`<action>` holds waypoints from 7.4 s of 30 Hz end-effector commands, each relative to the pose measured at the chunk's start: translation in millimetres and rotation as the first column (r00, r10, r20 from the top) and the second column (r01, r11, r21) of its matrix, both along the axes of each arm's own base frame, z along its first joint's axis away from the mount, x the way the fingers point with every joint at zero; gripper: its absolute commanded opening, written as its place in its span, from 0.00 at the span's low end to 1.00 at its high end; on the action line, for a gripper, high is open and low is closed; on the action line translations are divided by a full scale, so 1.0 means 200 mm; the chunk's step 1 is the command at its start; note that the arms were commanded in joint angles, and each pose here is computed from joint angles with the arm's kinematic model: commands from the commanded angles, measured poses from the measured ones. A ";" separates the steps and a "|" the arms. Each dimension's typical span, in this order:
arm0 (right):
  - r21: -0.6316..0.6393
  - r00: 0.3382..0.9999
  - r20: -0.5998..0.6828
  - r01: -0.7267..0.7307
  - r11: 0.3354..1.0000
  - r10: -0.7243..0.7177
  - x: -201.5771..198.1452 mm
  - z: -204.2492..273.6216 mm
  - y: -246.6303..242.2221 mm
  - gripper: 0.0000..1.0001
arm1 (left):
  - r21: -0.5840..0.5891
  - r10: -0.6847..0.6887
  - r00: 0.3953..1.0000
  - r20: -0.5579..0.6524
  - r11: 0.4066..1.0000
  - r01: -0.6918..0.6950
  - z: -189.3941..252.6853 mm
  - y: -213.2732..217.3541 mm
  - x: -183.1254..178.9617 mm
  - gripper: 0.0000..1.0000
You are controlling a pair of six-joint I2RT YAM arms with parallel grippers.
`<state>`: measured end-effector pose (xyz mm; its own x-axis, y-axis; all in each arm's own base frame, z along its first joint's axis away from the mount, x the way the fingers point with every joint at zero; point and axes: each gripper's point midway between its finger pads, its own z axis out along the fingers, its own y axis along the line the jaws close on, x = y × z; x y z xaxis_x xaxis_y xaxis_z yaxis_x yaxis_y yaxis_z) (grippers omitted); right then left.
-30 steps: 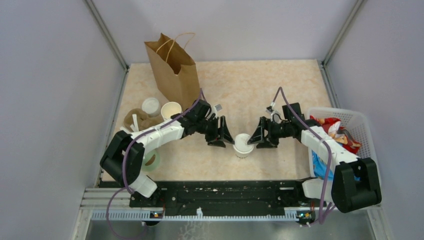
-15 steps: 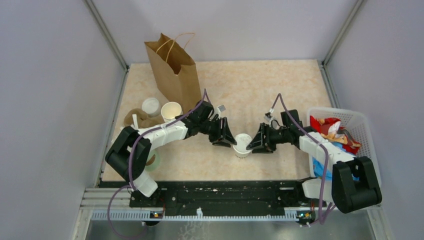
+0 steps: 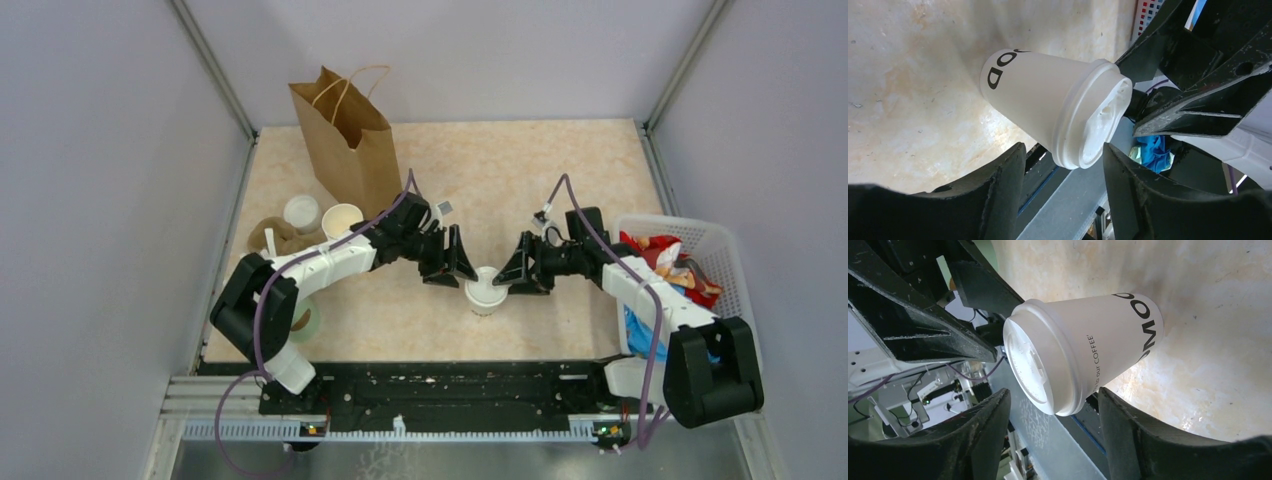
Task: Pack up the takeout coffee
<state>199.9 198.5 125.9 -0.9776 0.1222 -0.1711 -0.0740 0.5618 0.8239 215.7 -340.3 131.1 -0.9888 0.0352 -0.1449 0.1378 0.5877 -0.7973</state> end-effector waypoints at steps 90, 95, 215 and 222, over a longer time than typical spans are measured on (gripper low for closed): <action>-0.914 0.986 0.166 0.144 0.380 0.026 0.21 -0.14 -0.57 0.72 | -0.066 0.328 0.809 0.488 0.938 -0.341 0.72 0.44 0.05 0.98; -0.929 0.972 0.205 0.230 0.291 -0.115 0.28 -0.12 -0.82 0.72 | -0.069 0.325 0.805 0.497 0.939 -0.337 0.75 0.44 0.06 0.98; -0.624 0.899 0.391 0.100 0.775 0.198 0.30 0.46 -0.24 0.99 | 0.811 0.935 0.208 0.287 -0.121 -0.573 -0.19 1.93 0.74 0.27; -0.622 0.900 0.388 0.097 0.777 0.198 0.30 0.46 -0.24 0.99 | 0.816 0.937 0.206 0.284 -0.123 -0.565 -0.21 1.93 0.72 0.26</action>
